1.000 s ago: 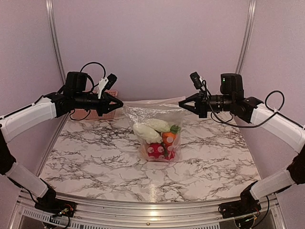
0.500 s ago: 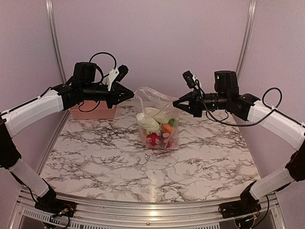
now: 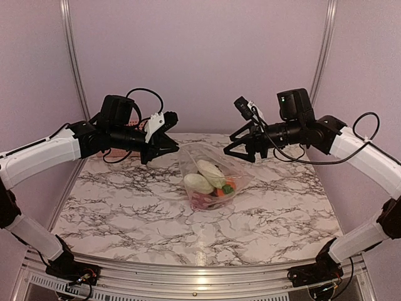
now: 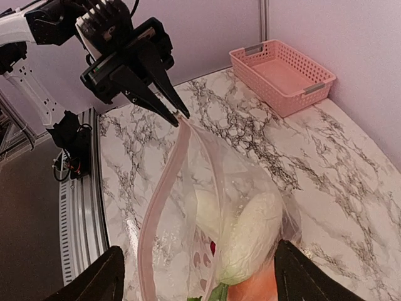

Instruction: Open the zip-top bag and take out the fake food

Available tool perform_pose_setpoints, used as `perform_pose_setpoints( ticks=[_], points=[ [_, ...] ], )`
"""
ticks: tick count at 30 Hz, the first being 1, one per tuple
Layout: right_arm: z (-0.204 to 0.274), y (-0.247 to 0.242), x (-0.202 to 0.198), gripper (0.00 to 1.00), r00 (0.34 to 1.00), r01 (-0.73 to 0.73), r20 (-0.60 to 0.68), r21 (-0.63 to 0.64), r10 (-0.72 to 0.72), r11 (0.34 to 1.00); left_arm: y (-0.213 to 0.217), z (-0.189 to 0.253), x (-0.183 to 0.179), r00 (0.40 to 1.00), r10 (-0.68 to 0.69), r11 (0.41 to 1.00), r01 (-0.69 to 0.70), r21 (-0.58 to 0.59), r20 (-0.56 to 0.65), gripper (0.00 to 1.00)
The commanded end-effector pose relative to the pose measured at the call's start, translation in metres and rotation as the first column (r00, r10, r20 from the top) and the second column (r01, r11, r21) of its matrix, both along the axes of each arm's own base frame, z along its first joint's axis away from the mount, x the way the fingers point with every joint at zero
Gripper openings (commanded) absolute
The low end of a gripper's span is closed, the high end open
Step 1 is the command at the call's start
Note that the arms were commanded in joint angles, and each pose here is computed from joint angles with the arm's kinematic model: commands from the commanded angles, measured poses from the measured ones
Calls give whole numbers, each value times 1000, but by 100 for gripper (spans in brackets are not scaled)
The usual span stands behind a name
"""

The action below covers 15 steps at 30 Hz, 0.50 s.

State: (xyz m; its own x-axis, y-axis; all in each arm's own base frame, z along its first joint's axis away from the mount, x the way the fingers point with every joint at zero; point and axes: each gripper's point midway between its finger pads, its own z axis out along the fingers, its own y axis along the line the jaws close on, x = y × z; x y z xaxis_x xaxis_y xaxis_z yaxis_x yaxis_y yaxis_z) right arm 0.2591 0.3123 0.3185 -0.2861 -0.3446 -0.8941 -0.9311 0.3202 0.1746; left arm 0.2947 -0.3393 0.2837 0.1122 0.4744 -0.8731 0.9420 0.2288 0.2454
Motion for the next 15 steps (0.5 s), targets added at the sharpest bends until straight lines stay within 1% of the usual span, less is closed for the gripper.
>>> perform_pose_setpoints(
  ticks=[1, 5, 10, 12, 15],
  points=[
    [3, -3, 10, 76, 998, 49, -45, -79, -53, 996, 3, 4, -7, 999, 3, 1000, -4, 28, 43, 0],
    [-3, 5, 19, 67, 994, 50, -93, -132, -62, 990, 0, 8, -10, 998, -6, 999, 5, 32, 57, 0],
    [-12, 22, 11, 62, 993, 15, -112, -187, -37, 982, -2, 5, -12, 998, -11, 999, 8, 46, 57, 0],
    [-18, 29, 10, 61, 994, 19, -102, -225, -43, 974, -2, 3, -12, 998, -9, 999, 6, 50, 56, 0],
    [-27, 34, 13, 57, 993, 31, -98, -270, -59, 962, -3, 2, -12, 998, -6, 999, 3, 51, 57, 0]
  ],
)
